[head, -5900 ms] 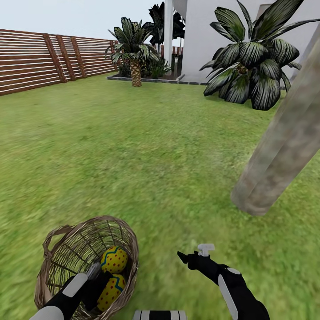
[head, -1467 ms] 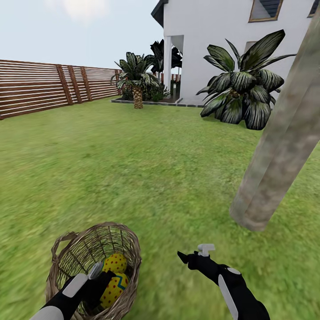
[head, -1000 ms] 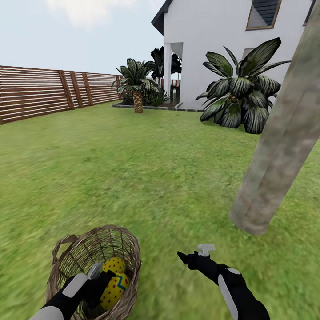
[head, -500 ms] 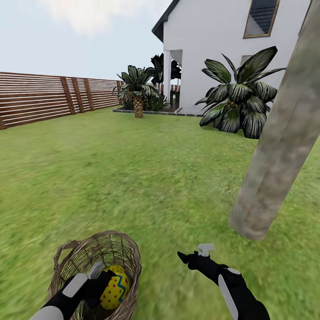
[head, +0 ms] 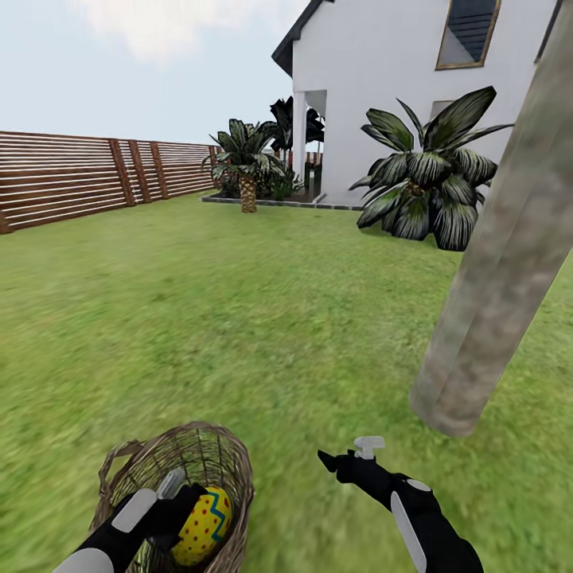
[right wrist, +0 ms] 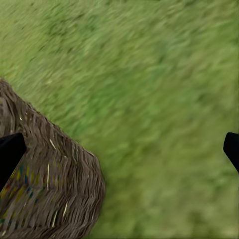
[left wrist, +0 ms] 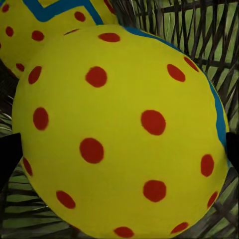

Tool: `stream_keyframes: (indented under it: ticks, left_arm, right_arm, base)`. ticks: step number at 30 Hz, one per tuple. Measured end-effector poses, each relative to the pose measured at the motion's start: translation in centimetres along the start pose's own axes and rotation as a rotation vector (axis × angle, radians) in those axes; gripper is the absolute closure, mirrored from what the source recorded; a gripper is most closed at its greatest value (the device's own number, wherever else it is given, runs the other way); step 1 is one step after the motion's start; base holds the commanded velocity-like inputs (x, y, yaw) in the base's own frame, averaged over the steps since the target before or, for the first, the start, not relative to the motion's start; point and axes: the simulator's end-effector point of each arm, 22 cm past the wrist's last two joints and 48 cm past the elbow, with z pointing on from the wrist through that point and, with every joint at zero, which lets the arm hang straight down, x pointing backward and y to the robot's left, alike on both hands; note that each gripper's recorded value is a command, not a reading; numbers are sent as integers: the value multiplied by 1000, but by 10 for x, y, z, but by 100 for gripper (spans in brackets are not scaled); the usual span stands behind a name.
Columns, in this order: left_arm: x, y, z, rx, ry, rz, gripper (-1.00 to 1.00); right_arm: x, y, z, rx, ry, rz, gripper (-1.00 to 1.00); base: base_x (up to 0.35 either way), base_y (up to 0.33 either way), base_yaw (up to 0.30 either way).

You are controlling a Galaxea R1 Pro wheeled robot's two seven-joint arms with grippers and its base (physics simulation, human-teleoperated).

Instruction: Take the three Easter eggs out of the wicker basket on the lawn in the garden, then place them on the lawn next to a single tree (choose any tree) so that all three eggs are next to the same tree and none are left in the basket.

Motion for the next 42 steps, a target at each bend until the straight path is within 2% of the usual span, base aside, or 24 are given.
stream_keyframes:
  ticks: [30, 35, 42]
  left_arm:
    - [-8, -39, -55, 1, 0, 9, 100]
    - [-28, -78, -76, 71, -49, 35, 100]
    - [-33, -92, -91, 86, -56, 37, 100]
  right_arm:
    - [-57, 25, -24, 0, 1, 0, -100]
    - [-66, 29, -28, 0, 1, 1, -100]
    - [-79, 35, -34, 0, 1, 1, -100]
  base:
    - [0, 0, 0]
    - [0, 0, 0]
    - [0, 0, 0]
